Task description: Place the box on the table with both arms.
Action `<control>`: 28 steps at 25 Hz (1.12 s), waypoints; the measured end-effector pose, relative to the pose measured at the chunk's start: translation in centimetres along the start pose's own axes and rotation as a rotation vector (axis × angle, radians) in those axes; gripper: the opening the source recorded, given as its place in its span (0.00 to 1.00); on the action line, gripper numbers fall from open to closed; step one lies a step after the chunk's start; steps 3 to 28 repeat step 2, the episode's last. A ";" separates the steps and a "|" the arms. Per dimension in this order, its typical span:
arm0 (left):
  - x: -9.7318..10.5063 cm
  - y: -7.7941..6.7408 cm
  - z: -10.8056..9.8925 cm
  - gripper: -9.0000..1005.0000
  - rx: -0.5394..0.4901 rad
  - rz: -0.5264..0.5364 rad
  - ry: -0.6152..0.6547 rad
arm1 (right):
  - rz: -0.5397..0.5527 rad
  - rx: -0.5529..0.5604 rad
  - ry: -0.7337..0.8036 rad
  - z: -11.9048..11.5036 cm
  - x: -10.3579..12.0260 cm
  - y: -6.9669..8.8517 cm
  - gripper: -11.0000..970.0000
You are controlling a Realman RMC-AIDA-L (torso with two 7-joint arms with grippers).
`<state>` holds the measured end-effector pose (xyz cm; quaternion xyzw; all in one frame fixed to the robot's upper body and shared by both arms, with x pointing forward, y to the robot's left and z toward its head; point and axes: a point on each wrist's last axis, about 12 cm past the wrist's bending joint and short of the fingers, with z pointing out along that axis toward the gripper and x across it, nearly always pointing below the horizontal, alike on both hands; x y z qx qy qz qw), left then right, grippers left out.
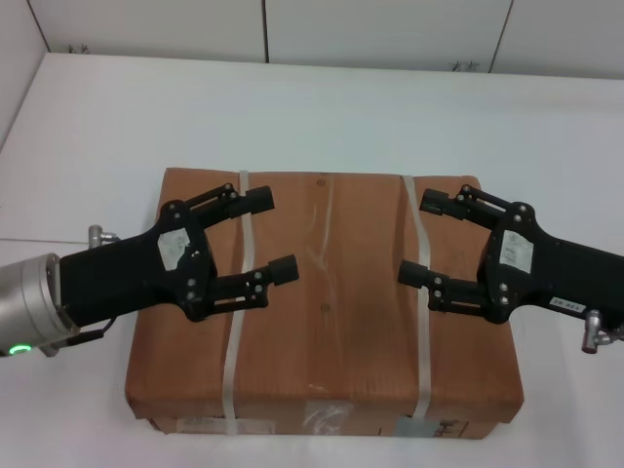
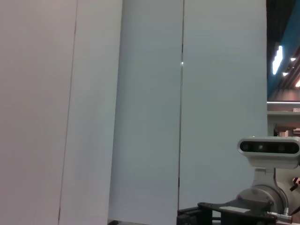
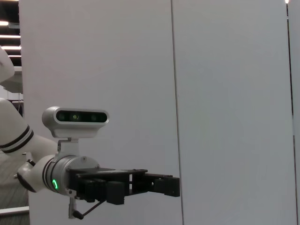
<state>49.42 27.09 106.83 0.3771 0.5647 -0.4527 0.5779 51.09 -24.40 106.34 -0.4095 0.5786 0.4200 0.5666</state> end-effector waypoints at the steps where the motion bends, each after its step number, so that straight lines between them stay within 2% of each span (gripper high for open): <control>1: 0.0 0.0 0.0 0.84 -0.002 0.000 0.000 | 0.000 0.000 -0.001 0.0 0.0 0.0 0.90; 28: 0.0 0.0 0.0 0.84 -0.004 0.000 0.001 | 0.000 0.001 -0.001 0.0 0.0 0.0 0.90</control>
